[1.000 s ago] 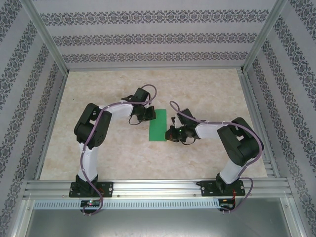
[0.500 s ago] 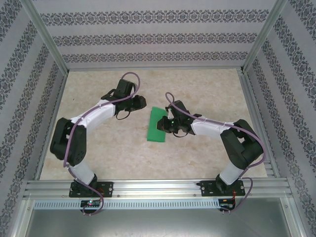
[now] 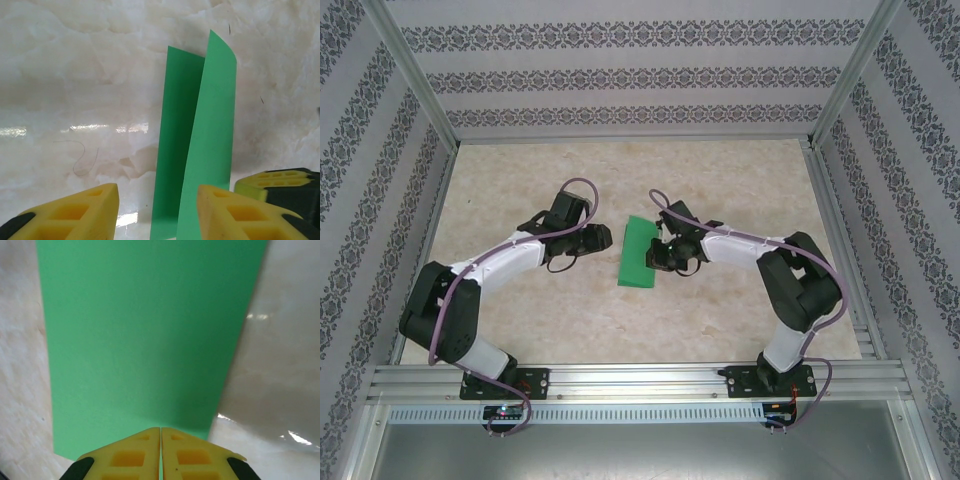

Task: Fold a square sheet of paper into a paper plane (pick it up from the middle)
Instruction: Rotate the square sheet of paper at the center of the table, then first fold in half a square sheet of paper at the center of the table.

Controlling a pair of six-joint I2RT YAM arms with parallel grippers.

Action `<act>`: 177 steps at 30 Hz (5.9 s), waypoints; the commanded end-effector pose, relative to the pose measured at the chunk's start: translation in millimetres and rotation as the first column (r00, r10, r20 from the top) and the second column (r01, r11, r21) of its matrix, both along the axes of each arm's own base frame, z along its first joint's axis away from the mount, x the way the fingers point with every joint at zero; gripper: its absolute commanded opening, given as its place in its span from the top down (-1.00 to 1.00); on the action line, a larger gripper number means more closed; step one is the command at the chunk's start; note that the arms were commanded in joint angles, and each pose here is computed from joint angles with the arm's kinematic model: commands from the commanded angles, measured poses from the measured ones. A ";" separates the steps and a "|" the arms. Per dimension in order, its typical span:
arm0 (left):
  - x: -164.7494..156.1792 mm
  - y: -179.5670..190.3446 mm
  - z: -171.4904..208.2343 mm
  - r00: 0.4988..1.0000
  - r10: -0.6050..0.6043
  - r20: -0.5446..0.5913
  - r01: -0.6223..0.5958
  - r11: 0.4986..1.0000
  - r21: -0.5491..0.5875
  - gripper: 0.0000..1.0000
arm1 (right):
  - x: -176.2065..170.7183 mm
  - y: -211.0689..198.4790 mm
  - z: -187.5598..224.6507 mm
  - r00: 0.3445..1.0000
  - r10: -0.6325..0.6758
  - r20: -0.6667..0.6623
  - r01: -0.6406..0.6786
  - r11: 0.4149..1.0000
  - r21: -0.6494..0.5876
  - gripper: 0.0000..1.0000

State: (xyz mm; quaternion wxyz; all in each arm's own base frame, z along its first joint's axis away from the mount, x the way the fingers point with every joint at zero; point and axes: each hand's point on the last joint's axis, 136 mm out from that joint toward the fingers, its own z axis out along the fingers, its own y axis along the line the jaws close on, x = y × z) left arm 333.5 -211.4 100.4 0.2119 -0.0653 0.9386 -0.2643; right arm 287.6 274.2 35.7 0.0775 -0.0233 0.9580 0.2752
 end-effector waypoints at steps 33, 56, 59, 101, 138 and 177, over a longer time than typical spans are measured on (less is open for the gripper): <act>-31.4 -98.4 -9.1 0.997 -0.031 -0.076 0.021 0.993 -0.119 1.00 | 50.8 2.6 24.4 0.994 -0.053 0.092 0.026 0.962 0.272 1.00; -18.7 -95.1 -61.7 0.996 -0.025 -0.088 0.024 1.000 -0.011 1.00 | 56.8 28.8 -8.4 0.999 0.037 0.023 -0.041 0.977 0.209 1.00; -17.1 -95.1 -64.9 0.996 -0.020 -0.092 0.020 1.000 -0.007 1.00 | 55.2 28.8 -14.0 0.999 0.043 0.009 -0.044 0.978 0.202 1.00; -63.6 -61.6 -119.3 0.944 0.013 -0.330 0.039 0.988 0.150 1.00 | 120.1 -30.4 -45.4 0.990 -0.137 0.034 0.132 0.983 0.126 1.00; -59.7 -74.5 -117.5 0.945 -0.034 -0.324 0.069 0.993 0.099 1.00 | 156.0 -36.8 31.1 0.967 -0.219 0.130 0.175 0.943 0.285 0.99; 18.2 -132.5 -61.7 0.965 -0.261 0.011 0.258 0.945 -0.202 0.89 | 92.4 -18.0 -51.2 0.998 -0.021 -0.066 0.028 0.994 0.106 0.97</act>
